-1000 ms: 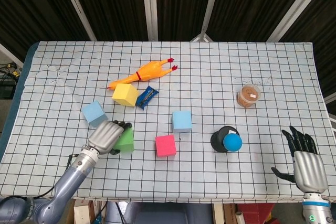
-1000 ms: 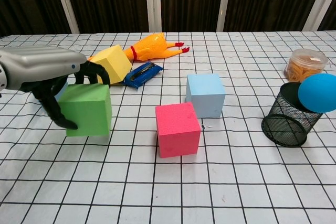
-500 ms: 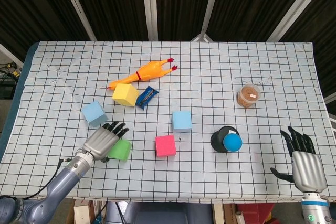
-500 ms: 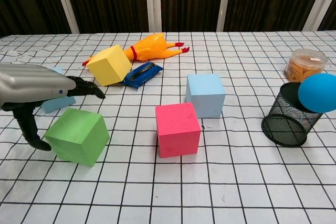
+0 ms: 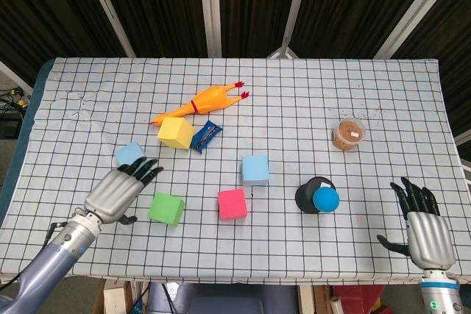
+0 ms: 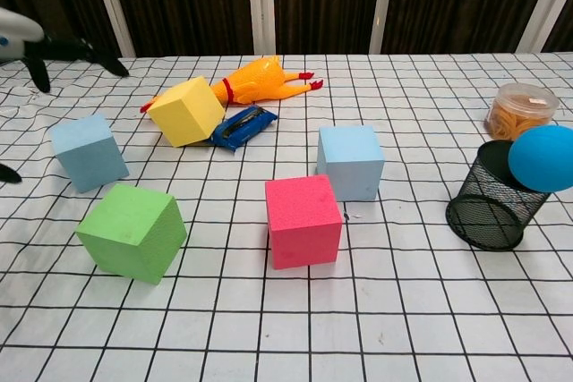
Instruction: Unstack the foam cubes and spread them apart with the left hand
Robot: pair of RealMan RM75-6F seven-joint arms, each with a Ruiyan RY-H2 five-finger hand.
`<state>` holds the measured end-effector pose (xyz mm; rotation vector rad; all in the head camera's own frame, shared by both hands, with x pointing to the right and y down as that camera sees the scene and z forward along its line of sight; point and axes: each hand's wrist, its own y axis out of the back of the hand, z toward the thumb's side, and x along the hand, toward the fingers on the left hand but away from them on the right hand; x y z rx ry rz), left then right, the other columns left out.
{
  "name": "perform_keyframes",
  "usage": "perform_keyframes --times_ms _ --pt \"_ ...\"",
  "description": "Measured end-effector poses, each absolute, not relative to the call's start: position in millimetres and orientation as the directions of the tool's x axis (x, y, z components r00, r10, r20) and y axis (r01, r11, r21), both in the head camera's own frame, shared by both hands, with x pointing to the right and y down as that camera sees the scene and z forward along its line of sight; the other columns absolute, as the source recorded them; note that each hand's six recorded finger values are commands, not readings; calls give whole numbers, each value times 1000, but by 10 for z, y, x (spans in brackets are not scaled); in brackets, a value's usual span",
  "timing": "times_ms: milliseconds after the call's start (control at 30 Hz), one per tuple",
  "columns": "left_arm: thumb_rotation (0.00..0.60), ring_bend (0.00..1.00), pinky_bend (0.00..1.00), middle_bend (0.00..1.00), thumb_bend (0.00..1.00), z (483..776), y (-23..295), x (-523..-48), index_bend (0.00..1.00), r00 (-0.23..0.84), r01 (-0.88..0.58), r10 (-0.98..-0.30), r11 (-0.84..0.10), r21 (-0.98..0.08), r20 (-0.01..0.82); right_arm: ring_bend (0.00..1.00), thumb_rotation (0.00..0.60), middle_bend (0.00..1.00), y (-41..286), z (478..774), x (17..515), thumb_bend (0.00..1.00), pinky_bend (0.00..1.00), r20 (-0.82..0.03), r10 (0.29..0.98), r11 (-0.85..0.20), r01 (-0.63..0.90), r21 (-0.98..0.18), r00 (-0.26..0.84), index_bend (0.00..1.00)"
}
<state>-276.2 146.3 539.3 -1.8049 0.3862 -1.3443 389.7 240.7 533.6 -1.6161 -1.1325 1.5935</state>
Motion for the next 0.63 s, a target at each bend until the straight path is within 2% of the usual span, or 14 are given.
perform_keyframes --times_ms 33,100,267,433,533,633 --pt "600 0 243 0 68 5312 1462 -2877 47 368 218 -715 -556 -802 595 65 600 0 2406 5332 3898 40 0 -473 877 -457 162 -875 -82 113" --pt "600 0 241 0 68 5234 1492 -3034 51 347 209 -764 -503 -839 544 64 600 0 2405 5326 3897 40 0 -469 880 -452 164 -877 -81 113" --pt "600 0 240 0 68 5037 1882 -3802 61 216 163 -888 -377 -912 405 64 600 0 2401 5318 3868 40 0 -456 888 -442 162 -882 -65 113" --pt "600 0 232 0 68 5011 2298 -4350 60 130 53 -917 -373 -926 377 64 600 0 2416 5298 3812 39 0 -444 896 -434 164 -886 -29 113" --pt "600 0 232 0 69 4953 2463 -4508 67 100 -40 -928 -364 -931 359 64 600 0 2425 5280 3804 40 0 -437 899 -427 165 -889 -24 113" --pt "600 0 232 0 69 4882 2579 -4597 68 70 -71 -942 -333 -940 328 64 600 0 2431 5257 3803 40 0 -431 902 -421 170 -891 -27 114"
